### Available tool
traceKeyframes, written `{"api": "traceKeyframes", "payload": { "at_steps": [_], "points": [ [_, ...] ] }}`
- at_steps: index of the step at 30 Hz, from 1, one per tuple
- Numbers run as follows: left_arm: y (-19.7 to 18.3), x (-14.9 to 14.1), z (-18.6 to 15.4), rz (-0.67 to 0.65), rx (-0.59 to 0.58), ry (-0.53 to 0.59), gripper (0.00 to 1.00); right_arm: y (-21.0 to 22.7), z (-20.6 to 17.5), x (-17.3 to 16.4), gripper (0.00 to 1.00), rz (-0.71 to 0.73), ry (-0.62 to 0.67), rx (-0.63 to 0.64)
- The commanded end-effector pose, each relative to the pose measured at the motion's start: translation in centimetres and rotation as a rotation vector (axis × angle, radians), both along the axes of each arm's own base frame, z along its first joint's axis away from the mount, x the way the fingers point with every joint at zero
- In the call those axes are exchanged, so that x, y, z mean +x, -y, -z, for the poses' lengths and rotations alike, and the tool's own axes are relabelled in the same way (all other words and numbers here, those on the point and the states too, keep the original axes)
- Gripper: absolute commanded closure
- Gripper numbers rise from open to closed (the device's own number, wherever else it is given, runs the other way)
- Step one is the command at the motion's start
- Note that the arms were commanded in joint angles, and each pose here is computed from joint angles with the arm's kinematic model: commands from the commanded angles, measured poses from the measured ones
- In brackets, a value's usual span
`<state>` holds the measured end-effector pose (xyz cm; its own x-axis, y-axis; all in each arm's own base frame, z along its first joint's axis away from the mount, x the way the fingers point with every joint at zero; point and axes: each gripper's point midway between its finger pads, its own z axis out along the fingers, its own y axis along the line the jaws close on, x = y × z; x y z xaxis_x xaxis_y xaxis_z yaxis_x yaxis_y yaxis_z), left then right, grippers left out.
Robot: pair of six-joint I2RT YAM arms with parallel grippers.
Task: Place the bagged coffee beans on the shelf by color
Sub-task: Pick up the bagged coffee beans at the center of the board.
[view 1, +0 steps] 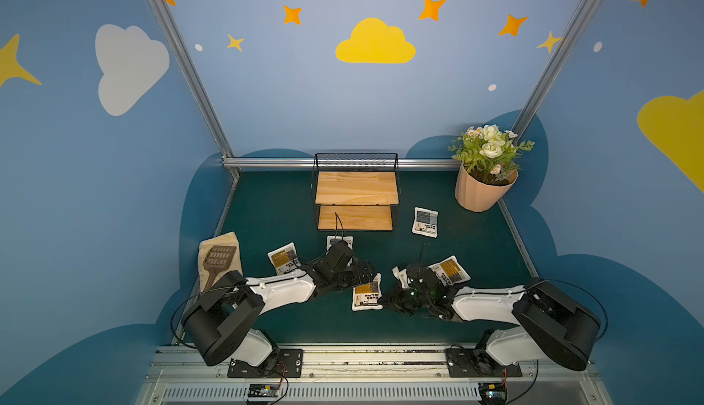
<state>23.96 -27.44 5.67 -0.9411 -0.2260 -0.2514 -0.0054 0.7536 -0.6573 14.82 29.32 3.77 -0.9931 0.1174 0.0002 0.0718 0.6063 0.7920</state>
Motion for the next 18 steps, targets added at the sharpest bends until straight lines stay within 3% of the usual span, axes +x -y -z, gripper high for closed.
{"api": "traceKeyframes", "payload": {
  "at_steps": [1,10,18],
  "points": [
    [-0.5,-0.3,-1.9,0.006,0.011,0.024,0.0,0.3,-1.2,-0.1,1.0,-0.008,0.014,0.004],
    [-3.6,0.7,-10.0,-0.052,0.068,0.194,0.0,1.7,-6.1,0.0,1.0,0.022,0.065,-0.002],
    [-9.0,2.6,-16.6,-0.139,0.106,0.264,0.0,0.7,-12.8,1.4,1.0,0.013,0.162,0.089]
  ]
}}
